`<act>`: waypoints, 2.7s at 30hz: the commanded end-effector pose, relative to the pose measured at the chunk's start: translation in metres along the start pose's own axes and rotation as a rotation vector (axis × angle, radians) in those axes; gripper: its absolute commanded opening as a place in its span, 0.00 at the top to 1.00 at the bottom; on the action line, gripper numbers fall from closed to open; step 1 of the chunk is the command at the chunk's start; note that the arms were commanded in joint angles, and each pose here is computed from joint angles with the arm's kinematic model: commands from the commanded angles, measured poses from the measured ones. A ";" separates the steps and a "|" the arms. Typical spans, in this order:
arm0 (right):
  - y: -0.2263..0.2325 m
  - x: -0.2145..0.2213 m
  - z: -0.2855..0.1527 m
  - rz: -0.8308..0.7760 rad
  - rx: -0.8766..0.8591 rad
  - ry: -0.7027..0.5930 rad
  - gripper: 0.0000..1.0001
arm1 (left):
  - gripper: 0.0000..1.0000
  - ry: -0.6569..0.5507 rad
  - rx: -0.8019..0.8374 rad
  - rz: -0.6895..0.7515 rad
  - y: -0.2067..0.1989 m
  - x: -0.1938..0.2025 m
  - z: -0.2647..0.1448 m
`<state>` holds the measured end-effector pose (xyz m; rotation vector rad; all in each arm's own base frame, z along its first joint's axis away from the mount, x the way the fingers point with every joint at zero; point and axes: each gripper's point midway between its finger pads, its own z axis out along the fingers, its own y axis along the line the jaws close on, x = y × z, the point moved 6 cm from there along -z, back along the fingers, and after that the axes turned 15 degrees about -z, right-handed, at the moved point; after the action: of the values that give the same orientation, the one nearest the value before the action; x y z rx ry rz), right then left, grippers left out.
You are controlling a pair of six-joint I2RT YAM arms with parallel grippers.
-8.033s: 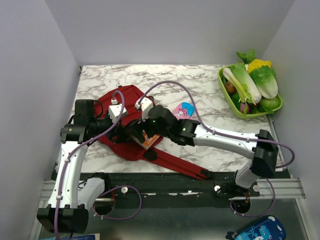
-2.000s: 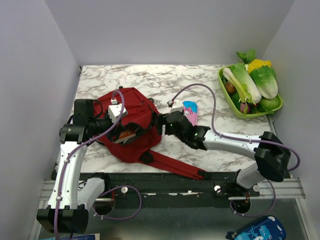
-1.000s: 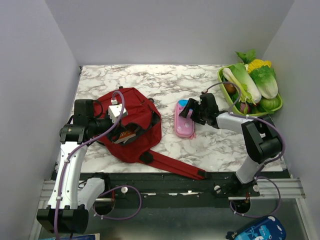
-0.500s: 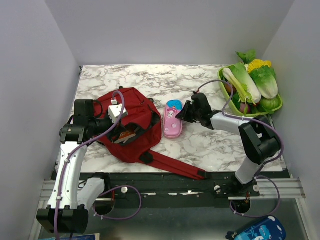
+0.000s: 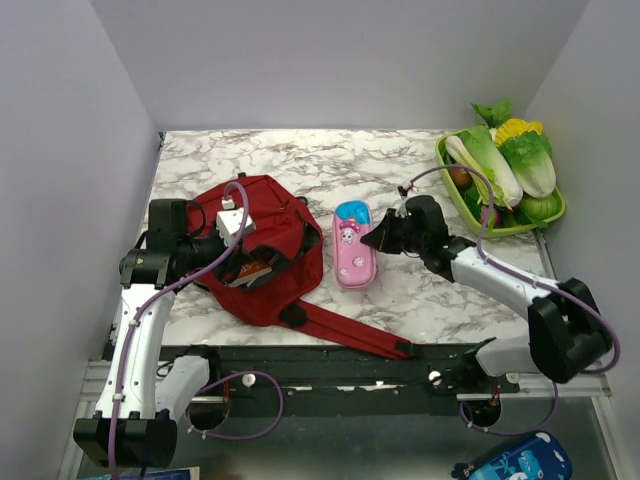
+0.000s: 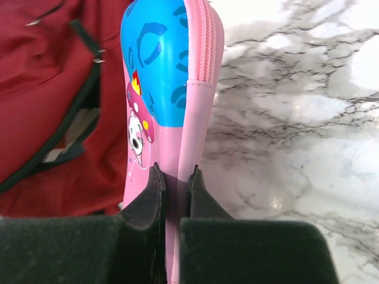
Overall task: Pack the student bag
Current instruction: Pick up the stationery from the center of the board, then place the stationery in the student bag.
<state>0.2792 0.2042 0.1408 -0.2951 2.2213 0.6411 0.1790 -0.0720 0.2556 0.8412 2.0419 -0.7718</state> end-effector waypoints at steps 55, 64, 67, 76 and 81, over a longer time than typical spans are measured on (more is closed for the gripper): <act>0.095 -0.015 0.029 -0.264 0.171 -0.038 0.15 | 0.98 -0.004 0.229 0.027 -0.025 0.006 0.004; 0.084 0.061 0.002 -0.204 -0.002 0.009 0.84 | 0.98 -0.038 0.202 0.023 -0.023 0.000 0.005; 0.090 0.079 0.007 -0.188 -0.054 0.032 0.95 | 0.98 -0.040 0.199 0.022 -0.022 0.000 0.004; 0.113 0.067 0.036 -0.156 -0.111 0.034 0.99 | 0.98 -0.040 0.179 0.027 -0.023 -0.002 0.002; 0.118 0.063 0.057 -0.099 -0.060 0.052 1.00 | 0.98 -0.030 0.163 0.037 -0.022 -0.002 -0.001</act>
<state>0.2134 0.3145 0.0945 -0.5328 2.2440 0.6052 0.1673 -0.0822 0.2540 0.9220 2.0010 -0.9255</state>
